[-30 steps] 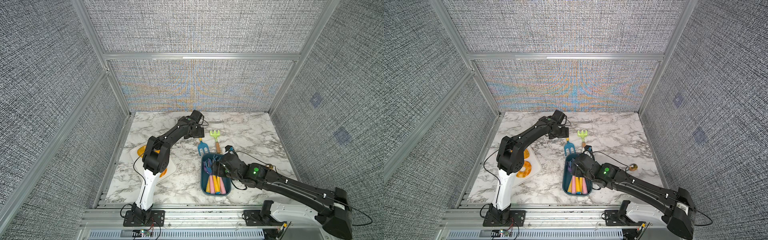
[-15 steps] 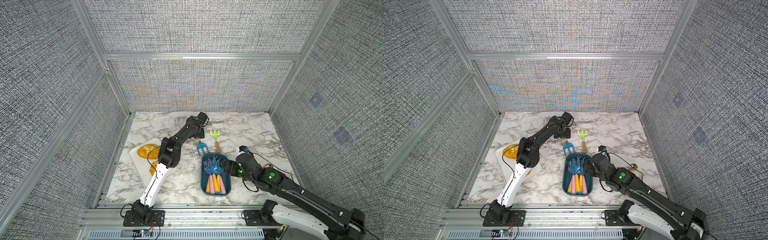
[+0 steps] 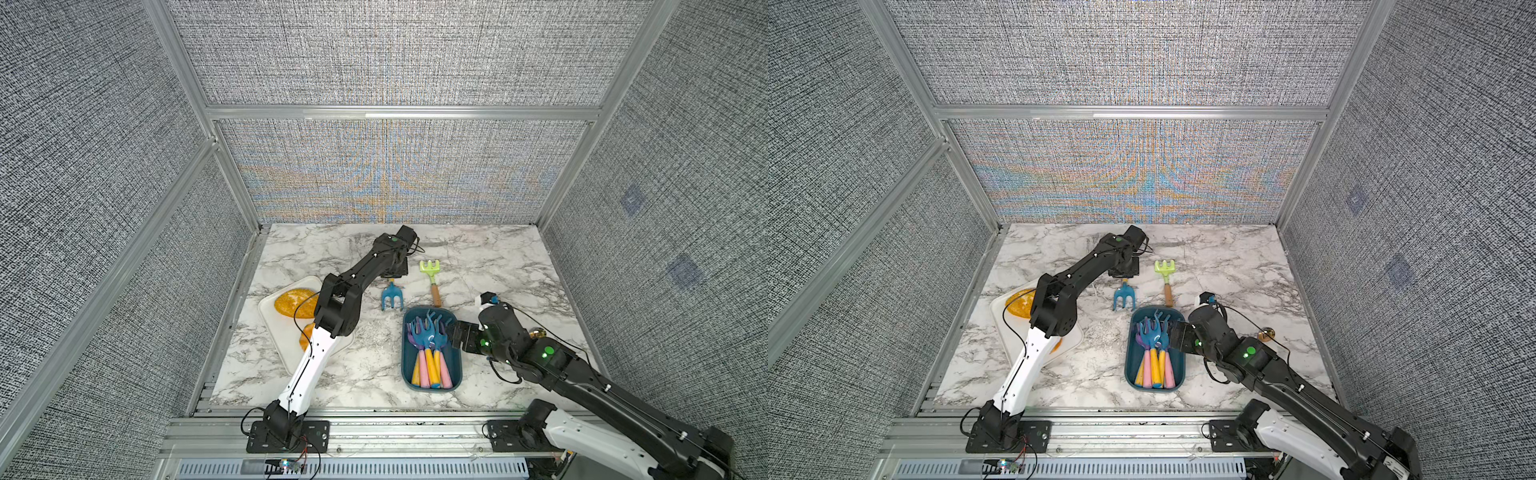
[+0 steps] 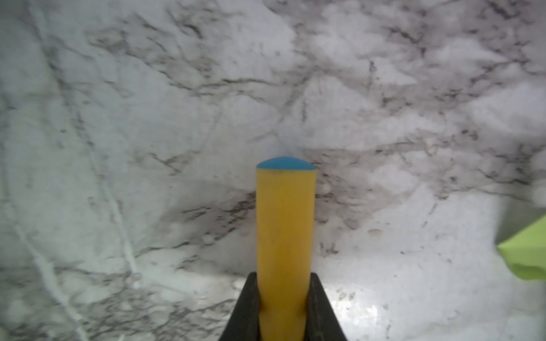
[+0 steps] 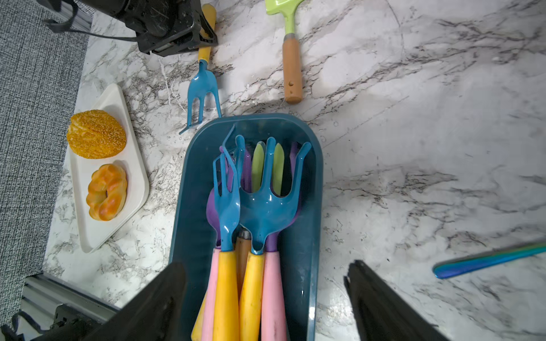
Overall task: Put the rake into the storage box
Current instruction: Pick up the rake at the center of the board, then place the rake in the storage box.
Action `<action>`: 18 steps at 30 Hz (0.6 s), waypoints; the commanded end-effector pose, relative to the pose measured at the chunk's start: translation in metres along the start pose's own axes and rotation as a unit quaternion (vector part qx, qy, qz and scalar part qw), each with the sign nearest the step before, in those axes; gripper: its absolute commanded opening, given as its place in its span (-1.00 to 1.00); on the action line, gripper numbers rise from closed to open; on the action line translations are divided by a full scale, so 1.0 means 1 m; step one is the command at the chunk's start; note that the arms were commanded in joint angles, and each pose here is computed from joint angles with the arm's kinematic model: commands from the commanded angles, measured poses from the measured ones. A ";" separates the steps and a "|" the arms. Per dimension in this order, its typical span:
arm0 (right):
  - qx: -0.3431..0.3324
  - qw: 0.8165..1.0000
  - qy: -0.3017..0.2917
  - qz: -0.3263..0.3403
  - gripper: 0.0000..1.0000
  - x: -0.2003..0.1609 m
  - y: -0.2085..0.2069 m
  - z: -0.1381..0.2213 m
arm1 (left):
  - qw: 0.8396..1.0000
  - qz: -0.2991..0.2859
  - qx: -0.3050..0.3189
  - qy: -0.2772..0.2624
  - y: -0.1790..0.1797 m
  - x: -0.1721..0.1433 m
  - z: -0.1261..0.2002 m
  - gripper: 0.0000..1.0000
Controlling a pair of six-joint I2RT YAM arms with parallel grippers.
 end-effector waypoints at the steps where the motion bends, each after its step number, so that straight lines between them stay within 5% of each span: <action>1: 0.039 0.999 -0.001 0.025 0.96 0.012 0.020 0.000 | 0.998 -0.055 0.017 -0.034 0.022 0.017 0.051 -1.00; 4: 0.062 0.997 0.005 0.035 0.98 0.024 0.034 0.000 | 0.993 -0.088 -0.003 -0.078 0.023 0.018 0.088 -1.00; 8: 0.112 0.993 0.010 0.038 0.98 0.047 0.058 0.007 | 0.975 -0.118 -0.104 -0.155 0.008 0.004 0.134 -1.00; 18: 0.240 0.969 0.024 0.048 0.91 0.092 0.099 0.023 | 0.879 -0.226 -0.311 -0.283 -0.051 -0.057 0.225 -1.00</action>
Point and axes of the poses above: each gripper's point midway between its finger pads, its own z axis back along the fingers, its own y axis along the line the jaws close on, x = y × z, the point moved 2 cm from there along z, back along the fingers, and after that the axes turned 12 degrees about -z, right-handed, at the moved point
